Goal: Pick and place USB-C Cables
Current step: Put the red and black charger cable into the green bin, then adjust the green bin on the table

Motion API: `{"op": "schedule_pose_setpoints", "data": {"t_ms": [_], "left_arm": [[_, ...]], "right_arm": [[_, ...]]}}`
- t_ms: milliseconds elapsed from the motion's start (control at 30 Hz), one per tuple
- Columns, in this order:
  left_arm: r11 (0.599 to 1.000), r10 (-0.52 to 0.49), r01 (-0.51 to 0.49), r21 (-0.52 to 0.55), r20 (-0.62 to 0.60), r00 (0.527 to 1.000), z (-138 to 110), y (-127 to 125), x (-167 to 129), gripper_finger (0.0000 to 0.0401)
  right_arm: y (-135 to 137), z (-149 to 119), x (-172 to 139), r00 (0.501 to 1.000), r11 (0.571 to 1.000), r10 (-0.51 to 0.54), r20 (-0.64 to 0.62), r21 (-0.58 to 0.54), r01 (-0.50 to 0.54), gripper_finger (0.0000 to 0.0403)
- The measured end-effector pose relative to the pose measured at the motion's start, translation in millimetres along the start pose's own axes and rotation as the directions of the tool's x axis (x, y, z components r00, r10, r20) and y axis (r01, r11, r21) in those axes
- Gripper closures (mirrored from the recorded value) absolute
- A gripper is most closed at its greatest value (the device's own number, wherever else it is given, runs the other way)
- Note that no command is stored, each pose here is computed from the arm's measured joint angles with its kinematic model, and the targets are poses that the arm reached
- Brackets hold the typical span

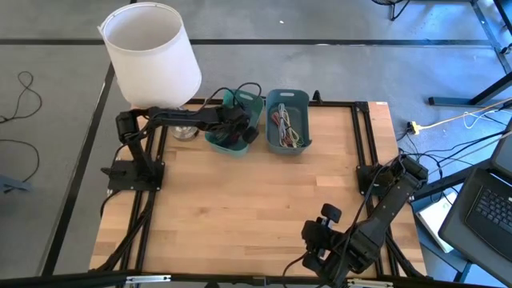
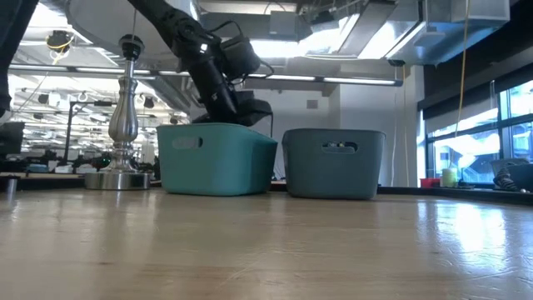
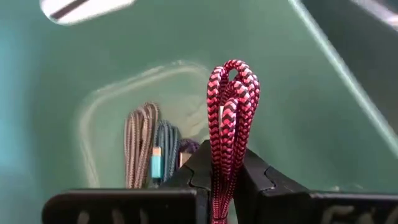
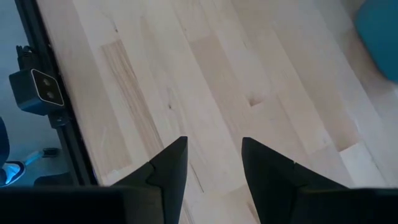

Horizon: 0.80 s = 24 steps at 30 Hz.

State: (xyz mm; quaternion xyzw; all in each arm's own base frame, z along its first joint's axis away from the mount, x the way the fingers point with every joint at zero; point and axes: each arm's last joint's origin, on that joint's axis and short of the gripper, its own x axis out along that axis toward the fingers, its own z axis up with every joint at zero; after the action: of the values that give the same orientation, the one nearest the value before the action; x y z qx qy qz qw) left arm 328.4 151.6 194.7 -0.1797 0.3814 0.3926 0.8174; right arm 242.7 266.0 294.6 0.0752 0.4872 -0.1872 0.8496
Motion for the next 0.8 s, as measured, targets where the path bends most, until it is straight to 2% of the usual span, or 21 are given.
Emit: {"op": "schedule_pose_setpoints", "data": {"t_ms": [100, 333, 467, 600, 800], "left_arm": [[1.000, -0.020, 0.020, 0.006, -0.015, 1.000, -1.0, -0.4, 0.3, 0.0358], [0.993, -0.044, 0.042, 0.108, 0.009, 0.999, -2.1, -10.1, -2.8, 0.0244], [0.990, -0.051, 0.047, 0.131, 0.029, 0.998, -1.0, -14.9, -4.8, 0.0196], [0.989, -0.071, 0.061, 0.138, 0.070, 0.995, 11.2, -19.6, -17.0, 0.0177], [0.977, -0.081, 0.052, 0.206, 0.134, 0.988, 31.5, -36.1, -63.2, 0.0179]], "right_arm": [[0.1, 0.0, 0.0, 1.000, 1.000, 0.001, 0.001, 0.000, -0.001, 0.0248], [0.3, 0.1, 0.0, 1.000, 1.000, 0.003, 0.002, 0.002, -0.003, 0.0248], [0.4, 0.2, 0.0, 1.000, 1.000, 0.004, 0.002, 0.002, -0.004, 0.0248], [0.7, 0.3, 0.0, 1.000, 1.000, 0.006, 0.003, 0.004, -0.006, 0.0248], [1.3, 0.5, 0.0, 1.000, 1.000, 0.012, 0.005, 0.008, -0.012, 0.0248]]}}
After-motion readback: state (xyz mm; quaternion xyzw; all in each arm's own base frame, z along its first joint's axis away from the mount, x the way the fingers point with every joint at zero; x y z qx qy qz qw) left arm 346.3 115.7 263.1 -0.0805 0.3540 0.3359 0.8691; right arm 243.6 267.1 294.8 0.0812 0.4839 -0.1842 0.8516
